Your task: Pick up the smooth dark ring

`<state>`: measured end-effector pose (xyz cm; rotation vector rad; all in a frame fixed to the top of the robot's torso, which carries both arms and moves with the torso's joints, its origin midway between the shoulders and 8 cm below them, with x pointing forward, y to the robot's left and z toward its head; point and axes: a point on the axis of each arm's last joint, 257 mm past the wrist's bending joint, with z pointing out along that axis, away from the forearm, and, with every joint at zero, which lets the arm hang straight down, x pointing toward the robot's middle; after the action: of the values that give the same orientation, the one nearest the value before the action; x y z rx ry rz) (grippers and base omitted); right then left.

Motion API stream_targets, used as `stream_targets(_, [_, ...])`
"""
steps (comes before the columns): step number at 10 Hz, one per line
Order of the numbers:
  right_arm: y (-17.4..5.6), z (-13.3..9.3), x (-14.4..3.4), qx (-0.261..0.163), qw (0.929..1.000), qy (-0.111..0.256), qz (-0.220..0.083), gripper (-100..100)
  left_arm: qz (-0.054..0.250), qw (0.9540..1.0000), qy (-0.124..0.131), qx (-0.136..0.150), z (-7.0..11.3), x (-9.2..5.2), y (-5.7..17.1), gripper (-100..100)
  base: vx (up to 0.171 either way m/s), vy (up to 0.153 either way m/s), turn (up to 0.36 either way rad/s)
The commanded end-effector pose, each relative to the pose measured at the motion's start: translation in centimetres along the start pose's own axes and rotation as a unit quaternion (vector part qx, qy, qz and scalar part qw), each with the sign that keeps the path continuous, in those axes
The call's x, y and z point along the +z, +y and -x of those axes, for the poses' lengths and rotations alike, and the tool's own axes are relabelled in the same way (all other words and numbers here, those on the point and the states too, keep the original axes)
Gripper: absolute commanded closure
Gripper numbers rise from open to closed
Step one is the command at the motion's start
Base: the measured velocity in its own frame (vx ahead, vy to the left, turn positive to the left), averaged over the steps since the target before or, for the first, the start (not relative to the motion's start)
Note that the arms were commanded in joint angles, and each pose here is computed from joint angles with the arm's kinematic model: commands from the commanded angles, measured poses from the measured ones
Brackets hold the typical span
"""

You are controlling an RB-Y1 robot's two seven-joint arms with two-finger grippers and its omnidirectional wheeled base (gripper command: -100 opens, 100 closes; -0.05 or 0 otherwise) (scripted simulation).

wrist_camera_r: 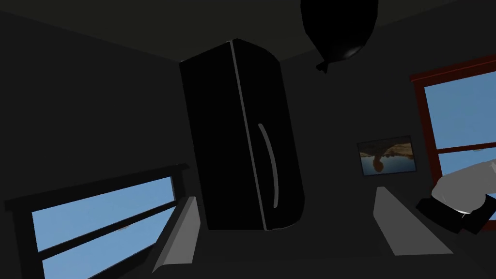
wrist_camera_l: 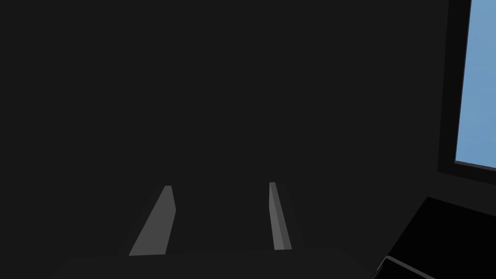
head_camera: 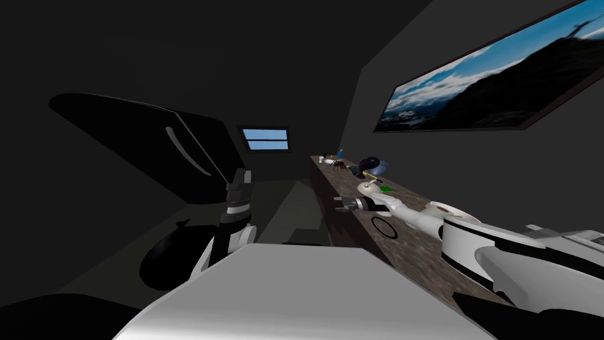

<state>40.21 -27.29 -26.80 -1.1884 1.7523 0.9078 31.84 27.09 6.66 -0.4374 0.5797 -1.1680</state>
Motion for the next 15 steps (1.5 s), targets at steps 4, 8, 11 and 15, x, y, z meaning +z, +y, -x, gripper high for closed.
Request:
stream_targets(4, [-2.0, -4.2, -5.6, -0.001, 0.9958, 0.079, -0.046, -100, 0.000, 1.0000, 0.000, 0.000, 0.0, 0.0, 0.0, 0, 0.005, -0.051, -0.069])
stream_targets(8, [-3.3, -8.7, -12.3, 0.009, 0.9822, 0.162, -0.094, -100, 0.000, 1.0000, 0.000, 0.000, 0.0, 0.0, 0.0, 0, 0.019, -0.069, -0.090])
stream_targets(11, [-3.1, -11.2, -15.7, 0.018, 0.9720, 0.206, -0.112, -100, 0.000, 1.0000, 0.000, 0.000, 0.0, 0.0, 0.0, 0, 0.024, -0.073, -0.060])
stream_targets(15, [-1.4, -15.4, -18.3, 0.038, 0.9586, 0.258, -0.114, -100, 0.000, 1.0000, 0.000, 0.000, 0.0, 0.0, 0.0, 0, 0.072, -0.099, -0.024])
